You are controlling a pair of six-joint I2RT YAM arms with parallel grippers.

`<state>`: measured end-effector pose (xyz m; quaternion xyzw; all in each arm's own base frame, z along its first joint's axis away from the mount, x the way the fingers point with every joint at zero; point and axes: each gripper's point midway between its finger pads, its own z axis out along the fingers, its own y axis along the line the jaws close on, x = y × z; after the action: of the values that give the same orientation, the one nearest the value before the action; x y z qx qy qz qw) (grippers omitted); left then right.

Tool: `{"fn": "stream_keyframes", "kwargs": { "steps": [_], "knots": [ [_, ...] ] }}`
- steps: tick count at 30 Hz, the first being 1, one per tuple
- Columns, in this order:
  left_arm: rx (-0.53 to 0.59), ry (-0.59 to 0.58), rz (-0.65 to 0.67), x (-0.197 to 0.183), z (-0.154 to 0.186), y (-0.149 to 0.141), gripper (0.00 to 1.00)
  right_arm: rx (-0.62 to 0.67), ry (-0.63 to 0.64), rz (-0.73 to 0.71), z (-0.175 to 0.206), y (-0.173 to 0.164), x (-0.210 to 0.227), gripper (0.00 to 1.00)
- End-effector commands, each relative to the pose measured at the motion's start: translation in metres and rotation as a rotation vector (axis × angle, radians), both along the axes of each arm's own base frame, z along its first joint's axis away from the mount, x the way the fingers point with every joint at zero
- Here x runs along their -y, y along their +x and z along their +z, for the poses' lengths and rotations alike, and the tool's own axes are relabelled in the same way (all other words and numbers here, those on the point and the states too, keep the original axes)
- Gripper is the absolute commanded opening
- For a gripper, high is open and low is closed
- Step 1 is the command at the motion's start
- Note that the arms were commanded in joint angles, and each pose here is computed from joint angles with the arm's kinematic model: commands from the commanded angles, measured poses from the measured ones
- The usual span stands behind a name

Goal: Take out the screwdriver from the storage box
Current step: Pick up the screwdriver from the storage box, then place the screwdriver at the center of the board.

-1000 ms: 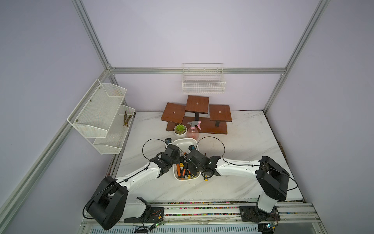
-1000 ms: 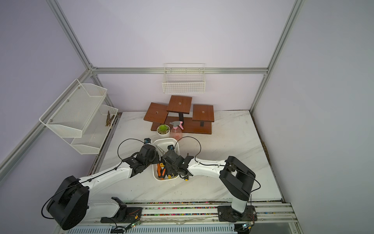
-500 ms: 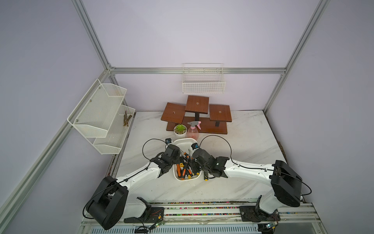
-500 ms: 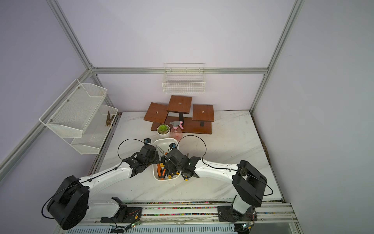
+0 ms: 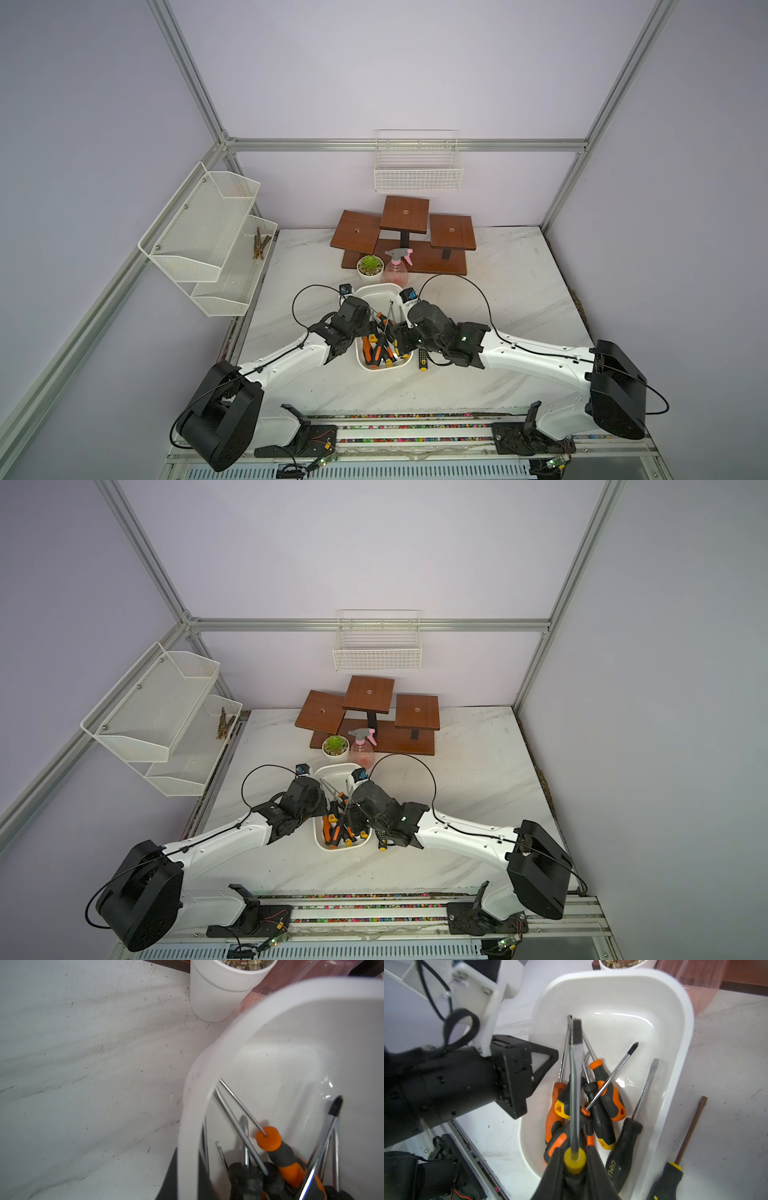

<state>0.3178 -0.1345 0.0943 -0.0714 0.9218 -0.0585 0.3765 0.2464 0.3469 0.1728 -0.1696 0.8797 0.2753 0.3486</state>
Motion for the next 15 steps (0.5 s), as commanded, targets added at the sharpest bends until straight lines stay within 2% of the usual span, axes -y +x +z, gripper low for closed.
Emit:
{"fn": "stream_keyframes", "kwargs": {
  "steps": [1,7,15],
  "knots": [
    [0.076,-0.012,0.016,0.002,0.022,0.012,0.00,-0.009,0.016,-0.011,0.009,-0.005,0.012,0.00],
    [0.082,-0.011,0.011,0.002,0.024,0.011,0.00,-0.011,-0.023,-0.074,0.005,-0.012,0.048,0.00],
    [0.081,-0.010,0.010,0.002,0.023,0.011,0.00,-0.052,-0.055,-0.180,-0.022,-0.012,0.094,0.00]
  ]
}}
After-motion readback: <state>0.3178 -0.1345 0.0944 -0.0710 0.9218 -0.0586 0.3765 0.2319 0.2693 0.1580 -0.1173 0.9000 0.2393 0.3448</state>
